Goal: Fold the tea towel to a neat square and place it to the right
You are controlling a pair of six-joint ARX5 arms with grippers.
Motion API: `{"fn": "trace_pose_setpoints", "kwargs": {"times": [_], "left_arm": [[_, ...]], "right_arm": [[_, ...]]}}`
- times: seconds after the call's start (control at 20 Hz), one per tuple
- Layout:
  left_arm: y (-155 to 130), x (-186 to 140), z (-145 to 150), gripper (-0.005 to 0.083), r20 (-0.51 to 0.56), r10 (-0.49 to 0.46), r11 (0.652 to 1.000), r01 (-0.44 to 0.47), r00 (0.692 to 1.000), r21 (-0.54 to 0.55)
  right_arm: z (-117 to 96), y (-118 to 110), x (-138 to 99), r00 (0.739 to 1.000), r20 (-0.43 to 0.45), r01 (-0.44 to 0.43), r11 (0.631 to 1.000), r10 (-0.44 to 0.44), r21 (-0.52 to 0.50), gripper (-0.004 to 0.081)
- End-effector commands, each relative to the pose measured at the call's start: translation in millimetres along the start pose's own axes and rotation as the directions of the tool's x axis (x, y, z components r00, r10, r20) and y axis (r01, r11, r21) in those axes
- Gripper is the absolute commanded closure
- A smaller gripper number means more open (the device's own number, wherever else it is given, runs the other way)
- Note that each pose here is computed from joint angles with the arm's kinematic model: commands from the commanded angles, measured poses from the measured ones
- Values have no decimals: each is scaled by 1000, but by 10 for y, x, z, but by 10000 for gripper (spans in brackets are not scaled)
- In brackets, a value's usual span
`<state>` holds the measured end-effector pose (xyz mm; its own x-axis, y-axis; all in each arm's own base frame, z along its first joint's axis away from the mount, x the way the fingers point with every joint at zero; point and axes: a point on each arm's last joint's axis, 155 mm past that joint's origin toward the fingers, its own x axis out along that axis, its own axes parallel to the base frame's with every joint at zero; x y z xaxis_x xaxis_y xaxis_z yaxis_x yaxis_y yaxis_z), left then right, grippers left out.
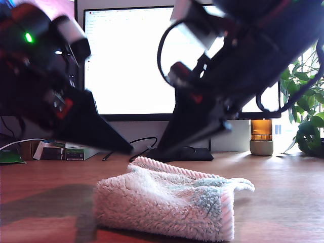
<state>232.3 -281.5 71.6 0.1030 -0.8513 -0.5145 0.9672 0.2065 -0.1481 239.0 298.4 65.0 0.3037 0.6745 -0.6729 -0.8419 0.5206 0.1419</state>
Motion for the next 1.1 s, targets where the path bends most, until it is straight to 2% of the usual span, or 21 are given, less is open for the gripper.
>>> {"fn": "trace_pose_setpoints", "kwargs": {"times": [0.0, 0.1, 0.25, 0.4, 0.55, 0.7, 0.9, 1.05], "left_arm": [[-47, 94, -176, 797, -27, -28, 999, 27, 999, -28], [-18, 165, -279, 797, -52, -23, 999, 21, 998, -40], [43, 239, -438, 797, -106, 9, 999, -14, 994, -51], [162, 278, -538, 797, -153, 82, 995, -91, 985, -48], [369, 257, -509, 797, -158, 194, 977, -205, 968, -54], [430, 240, -528, 797, -170, 227, 966, -243, 959, -85], [426, 230, -514, 797, -168, 227, 963, -247, 959, -107], [416, 142, -253, 797, -98, 244, 965, -251, 965, -73]], "right_arm": [[-153, -2, 113, 999, -39, -10, 1000, 10, 17, 783], [-203, -55, 202, 999, -49, 6, 1000, -5, 19, 783], [-268, -207, 277, 995, -65, 77, 997, -76, 17, 783], [-327, -326, 268, 986, -89, 142, 990, -140, 20, 783], [-302, -379, 257, 982, -91, 172, 984, -168, 36, 783], [-315, -605, 199, 951, -104, 298, 953, -291, 53, 783], [-364, -612, 191, 949, -124, 297, 954, -289, 44, 783], [-148, -489, 206, 973, -78, 222, 973, -218, 55, 783]]}}
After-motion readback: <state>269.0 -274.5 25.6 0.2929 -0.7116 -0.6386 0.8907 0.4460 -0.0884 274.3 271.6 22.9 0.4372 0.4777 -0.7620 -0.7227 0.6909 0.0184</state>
